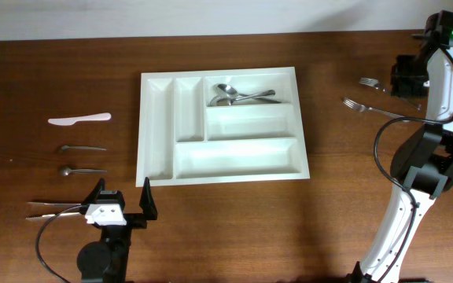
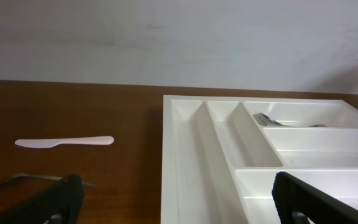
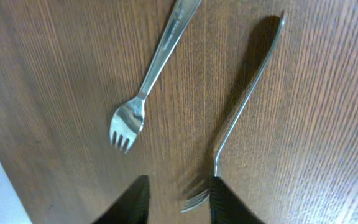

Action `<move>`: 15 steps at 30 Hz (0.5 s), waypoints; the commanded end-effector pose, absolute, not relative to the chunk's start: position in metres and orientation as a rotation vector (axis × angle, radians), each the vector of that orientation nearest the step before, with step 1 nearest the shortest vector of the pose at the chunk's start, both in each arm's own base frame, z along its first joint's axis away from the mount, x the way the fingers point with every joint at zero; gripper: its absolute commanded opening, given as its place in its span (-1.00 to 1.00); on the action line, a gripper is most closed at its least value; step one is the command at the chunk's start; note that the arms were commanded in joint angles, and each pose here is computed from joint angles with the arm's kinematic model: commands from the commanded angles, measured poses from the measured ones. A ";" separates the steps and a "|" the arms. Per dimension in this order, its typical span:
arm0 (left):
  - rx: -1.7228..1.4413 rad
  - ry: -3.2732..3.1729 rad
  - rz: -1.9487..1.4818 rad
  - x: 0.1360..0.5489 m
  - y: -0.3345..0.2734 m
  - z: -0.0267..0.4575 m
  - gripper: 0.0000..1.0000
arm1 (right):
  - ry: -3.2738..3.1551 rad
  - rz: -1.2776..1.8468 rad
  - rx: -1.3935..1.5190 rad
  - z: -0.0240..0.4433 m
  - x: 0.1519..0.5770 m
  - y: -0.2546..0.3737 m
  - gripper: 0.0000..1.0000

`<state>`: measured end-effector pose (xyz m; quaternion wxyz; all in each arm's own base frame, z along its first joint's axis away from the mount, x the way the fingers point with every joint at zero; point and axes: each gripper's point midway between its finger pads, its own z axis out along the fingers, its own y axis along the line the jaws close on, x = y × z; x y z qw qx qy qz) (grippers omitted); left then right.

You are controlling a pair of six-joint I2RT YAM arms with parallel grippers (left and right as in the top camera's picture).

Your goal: Pack container

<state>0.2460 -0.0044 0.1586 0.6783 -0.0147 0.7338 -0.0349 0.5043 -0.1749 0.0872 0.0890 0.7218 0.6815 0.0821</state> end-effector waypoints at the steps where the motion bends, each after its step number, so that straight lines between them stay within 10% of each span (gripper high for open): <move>1: -0.021 1.647 -0.065 0.246 -0.004 0.157 0.98 | 2.042 0.233 2.153 0.080 0.503 -0.177 -0.17; 8: -0.021 1.647 -0.065 0.246 -0.004 0.157 0.98 | 2.026 0.180 2.194 0.071 0.496 -0.179 0.68; 15: -0.021 1.646 -0.065 0.246 -0.004 0.157 0.98 | 1.916 0.117 2.400 0.045 0.478 -0.175 0.79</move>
